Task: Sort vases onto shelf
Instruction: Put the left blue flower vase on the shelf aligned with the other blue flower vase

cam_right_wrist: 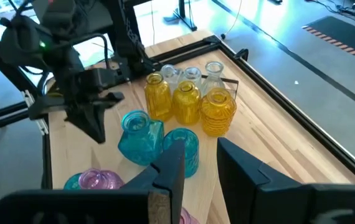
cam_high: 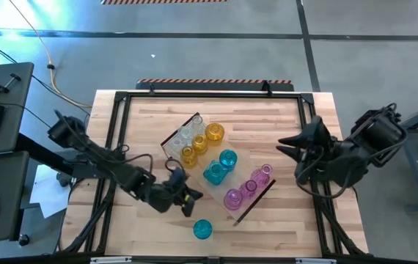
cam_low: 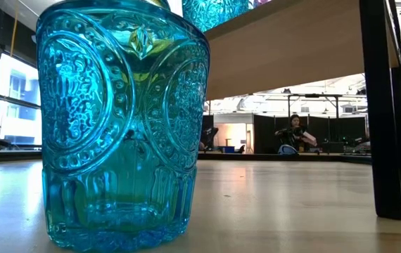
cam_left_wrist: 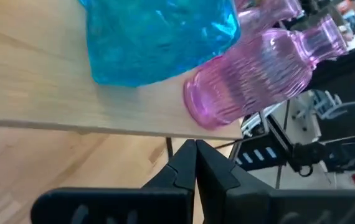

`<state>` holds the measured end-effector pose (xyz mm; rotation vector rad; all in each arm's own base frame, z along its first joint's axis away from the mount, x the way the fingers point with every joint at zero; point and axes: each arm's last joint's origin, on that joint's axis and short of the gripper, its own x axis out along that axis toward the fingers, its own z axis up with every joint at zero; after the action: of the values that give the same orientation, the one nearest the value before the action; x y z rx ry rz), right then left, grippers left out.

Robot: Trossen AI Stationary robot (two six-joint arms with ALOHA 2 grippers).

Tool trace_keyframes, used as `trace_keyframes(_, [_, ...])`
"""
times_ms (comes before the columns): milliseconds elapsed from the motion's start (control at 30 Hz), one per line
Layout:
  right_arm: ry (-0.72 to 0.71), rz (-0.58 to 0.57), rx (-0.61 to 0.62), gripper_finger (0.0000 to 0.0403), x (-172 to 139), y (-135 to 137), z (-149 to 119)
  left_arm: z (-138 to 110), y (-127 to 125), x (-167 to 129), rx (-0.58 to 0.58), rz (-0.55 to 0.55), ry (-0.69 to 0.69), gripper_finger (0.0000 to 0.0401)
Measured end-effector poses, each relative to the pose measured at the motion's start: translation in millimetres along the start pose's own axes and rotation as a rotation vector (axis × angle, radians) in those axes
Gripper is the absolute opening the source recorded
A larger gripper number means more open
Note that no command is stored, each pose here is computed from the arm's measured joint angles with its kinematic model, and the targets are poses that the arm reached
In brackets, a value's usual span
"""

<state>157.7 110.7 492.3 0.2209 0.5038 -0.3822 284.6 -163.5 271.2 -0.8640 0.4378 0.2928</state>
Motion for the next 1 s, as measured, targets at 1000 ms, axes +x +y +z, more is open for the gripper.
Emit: trace_keyframes(1000, [-0.013,0.016,0.048,0.0076,-1,0,2,31,8,33,0.028,-0.014,-0.089,0.0])
